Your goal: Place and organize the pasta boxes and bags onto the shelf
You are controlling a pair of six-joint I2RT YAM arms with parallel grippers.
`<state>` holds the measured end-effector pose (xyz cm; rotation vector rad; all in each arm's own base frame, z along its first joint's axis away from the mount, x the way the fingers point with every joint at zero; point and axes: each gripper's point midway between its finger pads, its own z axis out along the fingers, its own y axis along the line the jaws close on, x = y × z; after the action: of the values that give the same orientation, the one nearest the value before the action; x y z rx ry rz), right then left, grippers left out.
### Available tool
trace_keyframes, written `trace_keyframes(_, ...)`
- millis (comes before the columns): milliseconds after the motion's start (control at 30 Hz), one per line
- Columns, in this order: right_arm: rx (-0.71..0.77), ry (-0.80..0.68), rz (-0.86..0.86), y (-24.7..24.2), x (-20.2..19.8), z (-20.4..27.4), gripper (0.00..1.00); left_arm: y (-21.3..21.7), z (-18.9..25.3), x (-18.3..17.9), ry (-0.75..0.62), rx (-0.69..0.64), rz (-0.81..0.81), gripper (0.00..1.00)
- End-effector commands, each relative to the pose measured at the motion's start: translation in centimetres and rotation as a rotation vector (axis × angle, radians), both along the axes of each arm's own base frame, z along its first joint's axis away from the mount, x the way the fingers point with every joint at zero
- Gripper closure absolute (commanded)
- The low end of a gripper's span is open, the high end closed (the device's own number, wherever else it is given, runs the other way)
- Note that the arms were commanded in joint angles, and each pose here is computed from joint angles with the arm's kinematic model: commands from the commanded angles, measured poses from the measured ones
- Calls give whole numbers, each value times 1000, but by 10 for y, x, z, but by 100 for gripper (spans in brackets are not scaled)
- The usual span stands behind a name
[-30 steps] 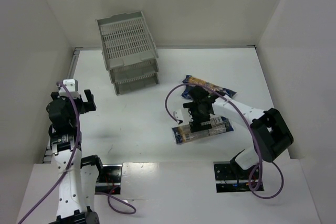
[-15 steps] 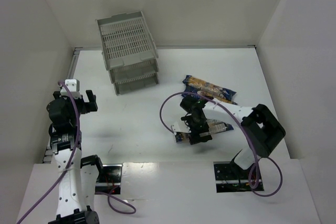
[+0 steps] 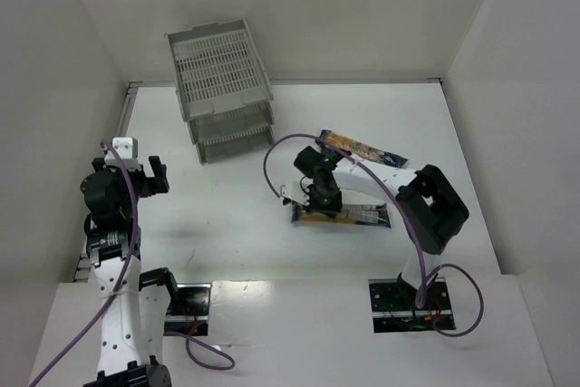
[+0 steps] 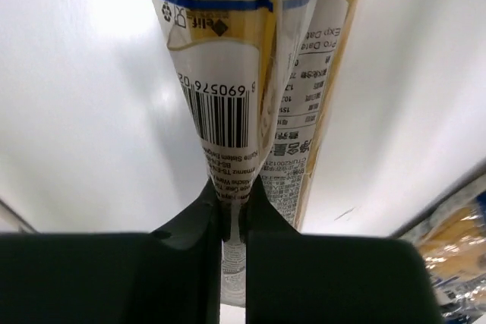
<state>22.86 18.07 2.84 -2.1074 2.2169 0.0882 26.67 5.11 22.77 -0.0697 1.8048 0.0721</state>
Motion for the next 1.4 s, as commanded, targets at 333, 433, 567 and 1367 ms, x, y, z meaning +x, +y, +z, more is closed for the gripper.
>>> trace_keyframes(333, 418, -52, -235, 175, 49, 26, 0, -1, 12, 1, -52, 2, -8, 1)
trace_keyframes(433, 359, -75, -234, 155, 44, 15, 0, -3, 13, 1, -53, 0, -17, 1)
trace_keyframes(567, 292, -110, -227, 137, 44, 4, 0, -6, 13, 2, -54, 5, -38, 1)
trace_keyframes(1367, 174, -36, -223, 67, 38, -14, 0, -16, 14, -2, -57, 3, -91, 1)
